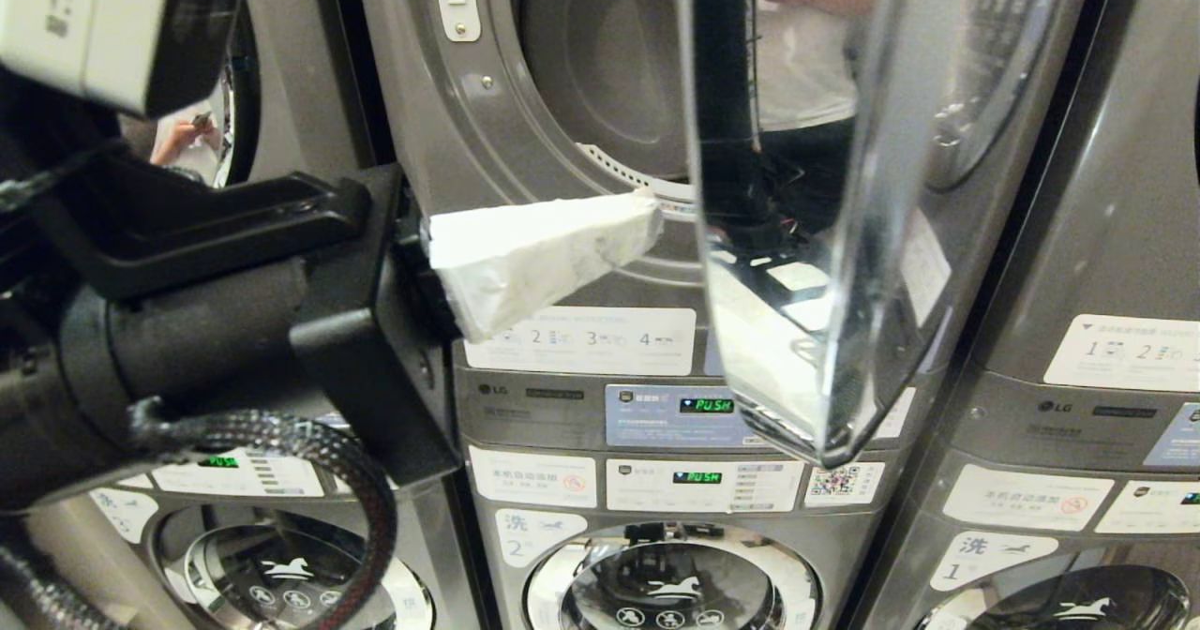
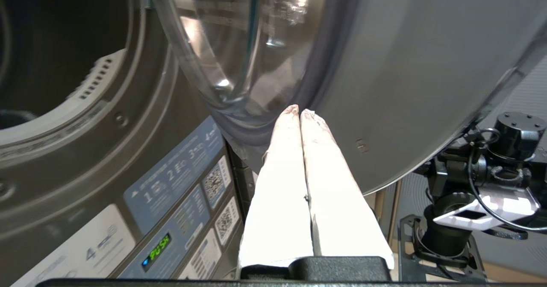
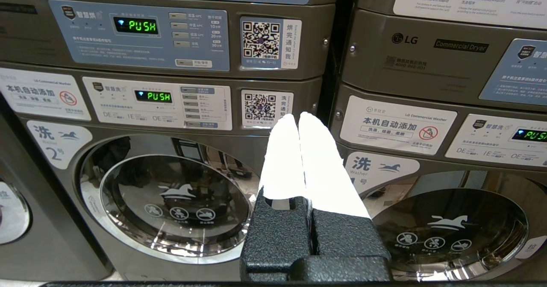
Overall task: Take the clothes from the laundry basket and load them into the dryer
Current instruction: Open the dryer
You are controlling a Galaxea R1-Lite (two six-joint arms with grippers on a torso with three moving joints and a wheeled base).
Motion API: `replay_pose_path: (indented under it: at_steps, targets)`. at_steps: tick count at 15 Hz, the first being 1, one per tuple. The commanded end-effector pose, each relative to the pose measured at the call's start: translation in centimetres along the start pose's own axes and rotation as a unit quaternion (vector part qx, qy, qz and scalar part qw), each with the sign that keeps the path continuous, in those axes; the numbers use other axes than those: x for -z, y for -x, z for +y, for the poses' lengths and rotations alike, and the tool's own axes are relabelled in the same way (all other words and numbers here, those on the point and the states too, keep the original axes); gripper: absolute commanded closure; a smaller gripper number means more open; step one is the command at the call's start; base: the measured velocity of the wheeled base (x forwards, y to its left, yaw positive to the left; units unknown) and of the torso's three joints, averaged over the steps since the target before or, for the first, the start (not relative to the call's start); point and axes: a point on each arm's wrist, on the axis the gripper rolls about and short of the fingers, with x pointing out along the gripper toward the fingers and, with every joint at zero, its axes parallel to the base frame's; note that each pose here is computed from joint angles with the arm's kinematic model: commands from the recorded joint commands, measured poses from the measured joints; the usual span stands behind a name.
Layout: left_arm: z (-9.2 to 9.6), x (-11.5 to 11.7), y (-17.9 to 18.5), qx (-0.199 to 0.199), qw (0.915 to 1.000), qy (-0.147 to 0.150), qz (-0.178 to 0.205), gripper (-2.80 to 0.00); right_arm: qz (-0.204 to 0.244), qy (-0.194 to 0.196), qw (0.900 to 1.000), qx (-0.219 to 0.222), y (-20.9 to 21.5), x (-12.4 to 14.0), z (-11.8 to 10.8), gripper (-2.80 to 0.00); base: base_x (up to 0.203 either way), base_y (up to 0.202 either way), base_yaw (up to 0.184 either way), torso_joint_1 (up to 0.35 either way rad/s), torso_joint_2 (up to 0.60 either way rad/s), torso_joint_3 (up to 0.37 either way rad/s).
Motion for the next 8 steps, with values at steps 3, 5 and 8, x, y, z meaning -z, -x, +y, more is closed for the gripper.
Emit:
replay_pose_path:
  at_steps: [3, 5, 8]
  targets:
    - [-0.5, 0.4, -2.4, 0.03, 0.9995, 0.004, 0.001, 0.0, 0.0, -0.002, 1.0, 0.0, 0.0, 0.0, 0.0, 0.0, 0.0, 0.0, 0.0, 0.0, 0.0, 0.0]
    - [-0.9, 0.5, -3.7, 0.037, 0.9993, 0.006, -0.001, 0.0, 0.0, -0.003, 1.0, 0.0, 0.0, 0.0, 0.0, 0.0, 0.0, 0.0, 0.0, 0.0, 0.0, 0.0]
    - [-2.1, 0.7, -5.4, 0.055, 0.9984, 0.013, -0.001, 0.0, 0.0, -0.005, 1.0, 0.0, 0.0, 0.0, 0.0, 0.0, 0.0, 0.0, 0.0, 0.0, 0.0, 0.0]
